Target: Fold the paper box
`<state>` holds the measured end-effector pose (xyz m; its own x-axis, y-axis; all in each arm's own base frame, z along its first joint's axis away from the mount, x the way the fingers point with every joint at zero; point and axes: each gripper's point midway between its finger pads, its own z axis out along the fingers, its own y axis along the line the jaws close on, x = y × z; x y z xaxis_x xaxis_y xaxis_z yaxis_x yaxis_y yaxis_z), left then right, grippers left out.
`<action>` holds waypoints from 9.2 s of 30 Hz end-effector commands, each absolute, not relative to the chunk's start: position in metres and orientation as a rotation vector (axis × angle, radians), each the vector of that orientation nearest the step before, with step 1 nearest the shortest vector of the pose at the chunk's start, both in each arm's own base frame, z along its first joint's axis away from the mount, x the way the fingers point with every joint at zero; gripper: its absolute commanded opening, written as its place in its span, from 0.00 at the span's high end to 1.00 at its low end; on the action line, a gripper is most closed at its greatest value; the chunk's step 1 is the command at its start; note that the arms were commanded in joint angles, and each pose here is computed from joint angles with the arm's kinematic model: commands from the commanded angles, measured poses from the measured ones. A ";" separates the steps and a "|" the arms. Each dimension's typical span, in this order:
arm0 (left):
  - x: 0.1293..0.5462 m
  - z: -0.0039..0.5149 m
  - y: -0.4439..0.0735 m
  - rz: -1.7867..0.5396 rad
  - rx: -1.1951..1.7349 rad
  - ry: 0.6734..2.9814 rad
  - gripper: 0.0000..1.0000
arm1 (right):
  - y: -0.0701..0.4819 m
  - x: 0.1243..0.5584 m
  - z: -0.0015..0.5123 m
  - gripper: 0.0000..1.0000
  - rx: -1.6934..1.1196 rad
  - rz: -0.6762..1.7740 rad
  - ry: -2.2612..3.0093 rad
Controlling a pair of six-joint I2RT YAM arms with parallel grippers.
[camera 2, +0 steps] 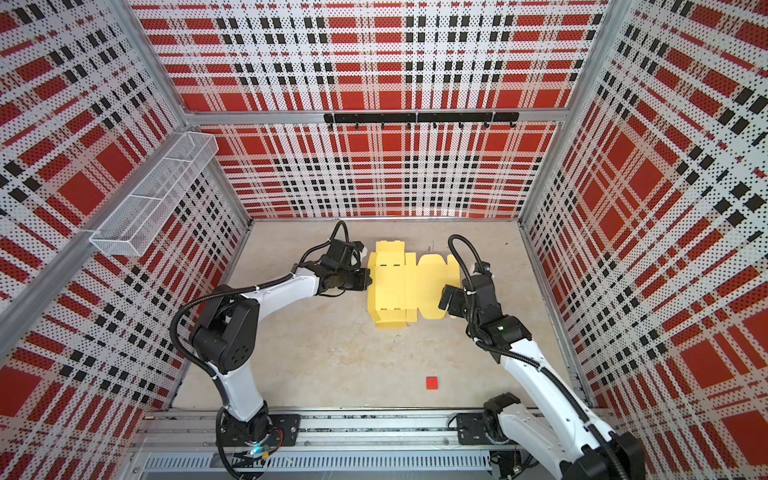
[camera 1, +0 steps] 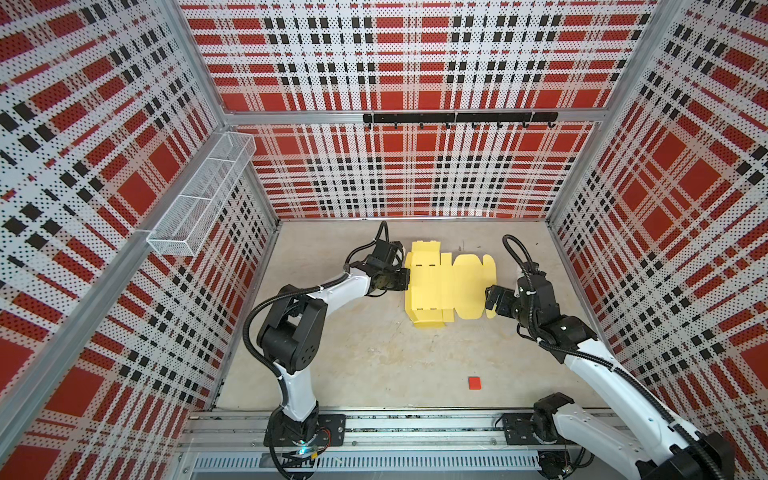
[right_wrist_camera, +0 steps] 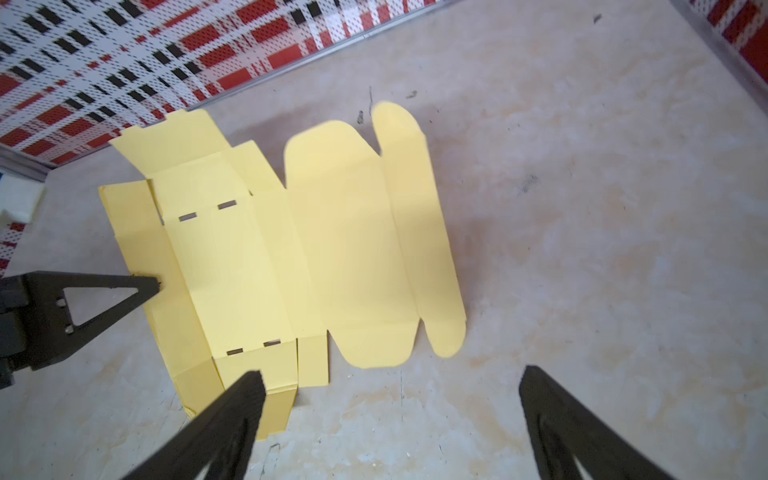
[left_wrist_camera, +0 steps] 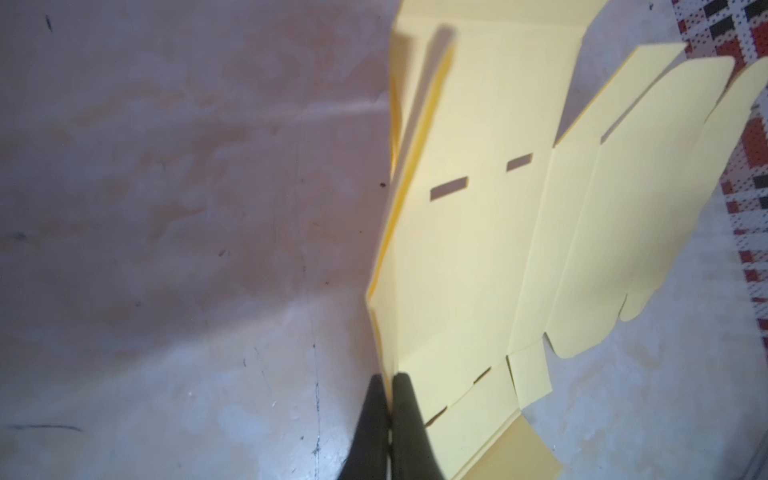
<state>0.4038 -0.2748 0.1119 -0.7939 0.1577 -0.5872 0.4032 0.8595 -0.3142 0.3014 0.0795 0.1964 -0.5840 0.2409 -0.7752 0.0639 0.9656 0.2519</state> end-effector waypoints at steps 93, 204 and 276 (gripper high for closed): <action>0.356 0.144 -0.169 -0.032 1.111 2.325 0.84 | 0.237 0.352 0.166 0.66 -0.315 0.788 2.096; 0.356 0.087 -0.189 -0.521 0.940 2.607 1.00 | 0.291 0.345 0.058 0.90 -0.228 1.048 2.405; 0.350 0.099 -0.201 -0.455 1.042 2.512 1.00 | 0.339 0.440 0.138 0.90 -0.325 1.036 2.314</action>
<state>0.3503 -0.1964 0.0867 -0.6833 0.5976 -0.4194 0.7043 0.6910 -0.1629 0.4364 0.3350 0.1577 -0.7814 0.0418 -0.6226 -0.4443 0.6634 0.6021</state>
